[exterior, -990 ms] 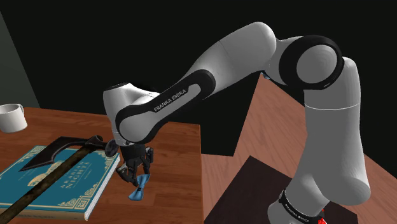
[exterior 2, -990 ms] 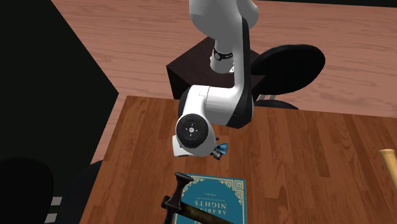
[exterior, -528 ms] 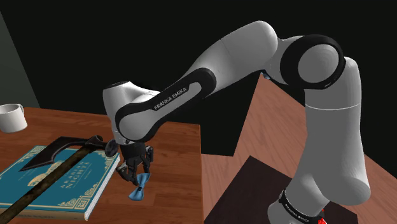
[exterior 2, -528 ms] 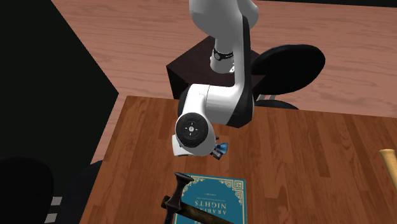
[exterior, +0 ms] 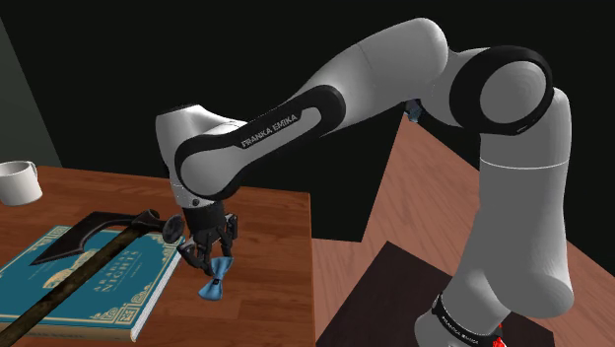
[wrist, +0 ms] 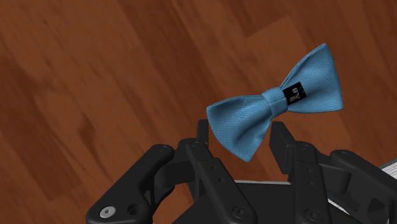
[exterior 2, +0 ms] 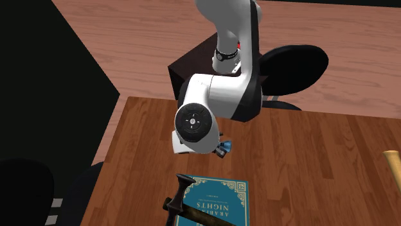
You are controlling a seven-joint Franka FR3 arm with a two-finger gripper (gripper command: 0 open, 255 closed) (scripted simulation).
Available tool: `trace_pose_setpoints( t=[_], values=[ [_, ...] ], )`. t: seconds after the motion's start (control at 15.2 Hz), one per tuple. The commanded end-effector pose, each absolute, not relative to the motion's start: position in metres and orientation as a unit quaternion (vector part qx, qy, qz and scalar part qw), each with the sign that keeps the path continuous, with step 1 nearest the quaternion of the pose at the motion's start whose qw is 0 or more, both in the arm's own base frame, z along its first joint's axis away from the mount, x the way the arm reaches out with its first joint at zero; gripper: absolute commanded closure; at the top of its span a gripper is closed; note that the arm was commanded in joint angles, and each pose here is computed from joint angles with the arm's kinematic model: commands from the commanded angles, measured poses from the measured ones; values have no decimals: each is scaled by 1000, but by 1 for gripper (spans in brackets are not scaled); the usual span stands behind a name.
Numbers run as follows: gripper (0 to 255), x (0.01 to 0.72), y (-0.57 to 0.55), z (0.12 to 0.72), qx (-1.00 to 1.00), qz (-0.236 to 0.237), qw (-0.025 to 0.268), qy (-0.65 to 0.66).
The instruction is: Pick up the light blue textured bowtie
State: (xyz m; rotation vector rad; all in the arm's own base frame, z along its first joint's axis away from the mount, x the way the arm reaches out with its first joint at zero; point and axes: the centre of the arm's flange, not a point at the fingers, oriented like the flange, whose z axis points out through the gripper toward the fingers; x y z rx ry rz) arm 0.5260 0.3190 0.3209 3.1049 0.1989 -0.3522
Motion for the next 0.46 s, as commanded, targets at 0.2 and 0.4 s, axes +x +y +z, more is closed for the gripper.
trace_pose_setpoints(
  t=[0.2,0.4],
  values=[
    [255,526,319,348,992,-113,5,64],
    [255,526,319,354,992,-113,5,64]
  ],
)
